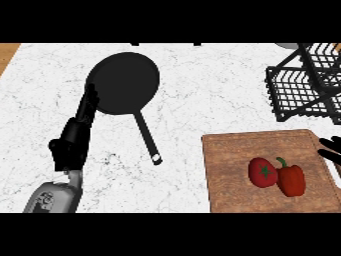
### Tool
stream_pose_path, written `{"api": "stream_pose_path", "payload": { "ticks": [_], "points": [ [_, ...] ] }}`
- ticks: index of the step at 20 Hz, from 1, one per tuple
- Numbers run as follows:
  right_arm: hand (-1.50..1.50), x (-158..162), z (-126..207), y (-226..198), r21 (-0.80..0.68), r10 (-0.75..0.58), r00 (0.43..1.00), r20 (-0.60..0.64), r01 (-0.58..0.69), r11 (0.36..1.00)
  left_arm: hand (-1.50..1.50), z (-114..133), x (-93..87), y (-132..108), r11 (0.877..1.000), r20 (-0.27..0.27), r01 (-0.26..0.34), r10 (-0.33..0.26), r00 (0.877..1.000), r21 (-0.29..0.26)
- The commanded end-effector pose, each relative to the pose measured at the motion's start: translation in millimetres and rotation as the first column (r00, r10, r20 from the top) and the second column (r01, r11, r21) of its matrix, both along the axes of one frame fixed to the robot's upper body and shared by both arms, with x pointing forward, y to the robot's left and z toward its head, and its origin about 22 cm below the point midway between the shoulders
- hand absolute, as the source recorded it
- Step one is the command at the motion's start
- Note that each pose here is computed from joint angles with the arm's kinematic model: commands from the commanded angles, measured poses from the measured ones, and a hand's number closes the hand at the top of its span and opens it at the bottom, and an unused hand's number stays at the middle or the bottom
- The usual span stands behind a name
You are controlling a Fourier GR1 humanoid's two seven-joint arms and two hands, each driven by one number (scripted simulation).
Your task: Pick the bell pepper from the cutting board and place it in the tiered basket
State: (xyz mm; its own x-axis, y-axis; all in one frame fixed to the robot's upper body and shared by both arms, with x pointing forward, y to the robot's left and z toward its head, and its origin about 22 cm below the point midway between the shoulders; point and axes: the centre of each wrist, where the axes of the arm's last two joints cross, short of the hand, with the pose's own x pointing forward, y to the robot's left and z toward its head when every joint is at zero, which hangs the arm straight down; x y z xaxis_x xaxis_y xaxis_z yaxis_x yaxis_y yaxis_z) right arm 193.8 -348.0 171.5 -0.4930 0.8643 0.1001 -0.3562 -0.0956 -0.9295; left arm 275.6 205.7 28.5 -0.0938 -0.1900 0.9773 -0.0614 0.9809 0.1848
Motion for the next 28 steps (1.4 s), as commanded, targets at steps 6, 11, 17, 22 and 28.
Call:
{"api": "stream_pose_path", "payload": {
  "ticks": [6,11,17,22,28],
  "points": [
    [-1.5,24,-19,-9,0.004,-0.011,0.996,-0.089,0.011,1.0,0.0,-8,-11.9,0,1.0,0.001,0.007,-0.007,1.0,0.005],
    [-1.5,37,-6,-29,0.045,0.002,0.997,-0.083,0.002,0.999,0.0,7,-2.7,3,1.0,-0.002,-0.009,0.009,1.0,0.004],
    [-1.5,31,-55,-6,0.033,0.041,0.994,-0.105,-0.038,0.999,0.0,9,-13.9,-2,1.0,-0.007,-0.006,0.006,1.0,-0.002],
    [-1.5,30,-58,9,0.039,0.048,0.989,-0.138,-0.043,0.998,0.0,7,-6.0,-5,1.0,0.014,-0.004,0.004,1.0,-0.001],
    [-1.5,40,-76,-3,0.034,0.026,0.988,-0.153,-0.021,0.999,0.0,-7,4.8,-10,1.0,-0.003,-0.005,0.005,1.0,0.001]
  ]
}}
